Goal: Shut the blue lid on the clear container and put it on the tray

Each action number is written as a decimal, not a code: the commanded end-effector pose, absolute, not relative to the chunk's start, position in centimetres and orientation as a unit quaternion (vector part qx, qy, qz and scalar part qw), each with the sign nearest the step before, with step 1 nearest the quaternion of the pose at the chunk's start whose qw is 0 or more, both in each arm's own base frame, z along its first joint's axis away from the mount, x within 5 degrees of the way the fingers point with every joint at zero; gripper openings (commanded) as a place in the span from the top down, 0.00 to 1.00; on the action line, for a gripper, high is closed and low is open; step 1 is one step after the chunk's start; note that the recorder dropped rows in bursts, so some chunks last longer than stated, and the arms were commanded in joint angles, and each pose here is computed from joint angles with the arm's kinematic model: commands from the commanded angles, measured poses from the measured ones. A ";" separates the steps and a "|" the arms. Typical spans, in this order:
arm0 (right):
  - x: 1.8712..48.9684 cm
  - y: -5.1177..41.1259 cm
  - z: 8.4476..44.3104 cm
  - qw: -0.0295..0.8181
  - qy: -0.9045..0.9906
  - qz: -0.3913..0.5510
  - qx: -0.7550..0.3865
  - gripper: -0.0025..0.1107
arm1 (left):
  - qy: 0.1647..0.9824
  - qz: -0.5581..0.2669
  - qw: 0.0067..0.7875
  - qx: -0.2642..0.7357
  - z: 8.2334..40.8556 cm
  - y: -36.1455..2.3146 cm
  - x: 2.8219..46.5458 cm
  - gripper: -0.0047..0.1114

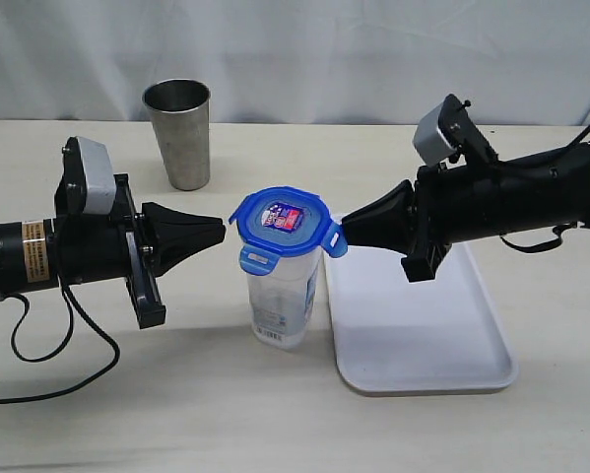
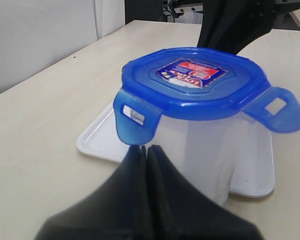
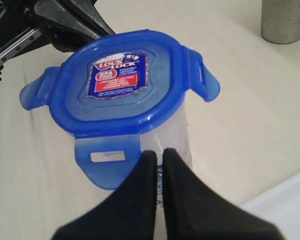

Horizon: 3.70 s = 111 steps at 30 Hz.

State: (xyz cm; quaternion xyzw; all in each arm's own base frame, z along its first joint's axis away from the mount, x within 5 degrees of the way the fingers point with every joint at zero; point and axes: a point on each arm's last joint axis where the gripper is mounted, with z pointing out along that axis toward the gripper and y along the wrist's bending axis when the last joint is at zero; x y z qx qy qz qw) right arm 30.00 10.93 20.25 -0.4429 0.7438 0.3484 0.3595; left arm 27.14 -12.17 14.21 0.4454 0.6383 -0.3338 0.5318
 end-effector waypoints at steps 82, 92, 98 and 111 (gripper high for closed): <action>27.5 17.1 21.7 0.353 0.770 0.265 -0.461 0.94 | 0.593 -0.323 0.526 0.516 9.7 -12.8 27.1 0.54; 27.5 17.1 21.7 0.353 0.770 0.265 -0.461 0.94 | 0.608 -0.329 0.530 0.491 9.9 -13.7 27.2 0.17; 27.5 17.1 21.7 0.353 0.770 0.265 -0.461 0.94 | 0.612 -0.313 0.514 0.513 9.6 -15.8 27.4 0.17; 27.5 17.1 21.7 0.352 0.770 0.265 -0.461 0.94 | 0.596 -0.346 0.519 0.507 7.1 -17.6 29.4 0.17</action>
